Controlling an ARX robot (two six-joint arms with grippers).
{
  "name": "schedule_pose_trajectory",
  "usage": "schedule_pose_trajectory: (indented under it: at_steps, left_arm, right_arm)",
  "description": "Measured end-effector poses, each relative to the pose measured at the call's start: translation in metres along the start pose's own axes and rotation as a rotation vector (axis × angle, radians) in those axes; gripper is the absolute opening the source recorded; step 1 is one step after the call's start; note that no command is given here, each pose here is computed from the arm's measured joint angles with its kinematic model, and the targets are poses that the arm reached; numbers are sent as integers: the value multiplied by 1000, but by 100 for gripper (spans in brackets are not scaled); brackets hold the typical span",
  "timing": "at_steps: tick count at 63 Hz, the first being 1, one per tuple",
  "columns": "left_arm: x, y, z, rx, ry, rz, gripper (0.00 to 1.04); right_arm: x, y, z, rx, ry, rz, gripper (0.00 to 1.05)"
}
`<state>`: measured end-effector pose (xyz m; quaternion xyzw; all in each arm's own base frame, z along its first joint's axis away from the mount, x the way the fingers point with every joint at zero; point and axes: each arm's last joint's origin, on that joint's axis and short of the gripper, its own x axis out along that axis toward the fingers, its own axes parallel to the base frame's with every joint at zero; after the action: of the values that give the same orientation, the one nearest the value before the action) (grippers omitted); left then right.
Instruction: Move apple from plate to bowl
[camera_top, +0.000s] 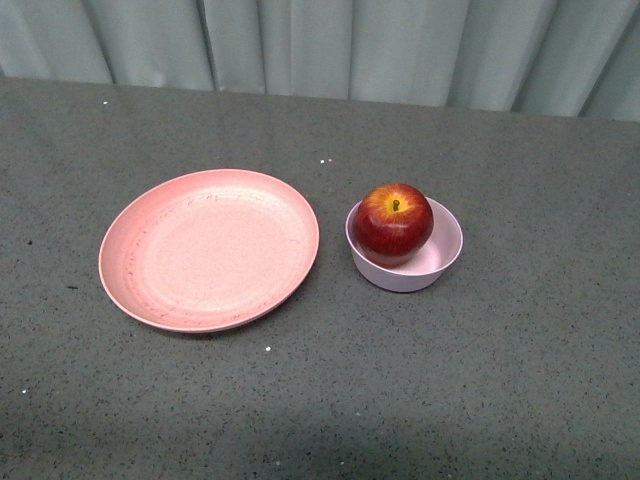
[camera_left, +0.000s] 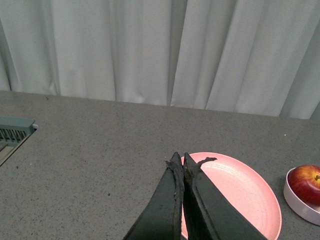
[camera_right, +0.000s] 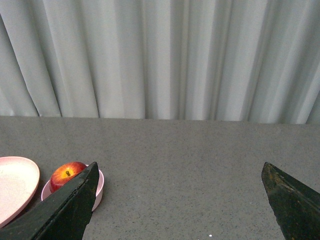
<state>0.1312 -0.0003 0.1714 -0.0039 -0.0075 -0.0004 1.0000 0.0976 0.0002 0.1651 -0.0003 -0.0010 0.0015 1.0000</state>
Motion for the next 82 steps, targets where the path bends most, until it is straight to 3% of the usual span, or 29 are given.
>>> schedule_pose_trajectory:
  at_steps: [77, 82]
  left_arm:
    - [-34, 0, -1, 0, -1, -2, 4]
    - [-34, 0, -1, 0, -1, -2, 14]
  right_arm:
    - [0, 0, 0, 0, 0, 0, 95]
    - [0, 0, 0, 0, 0, 0, 95]
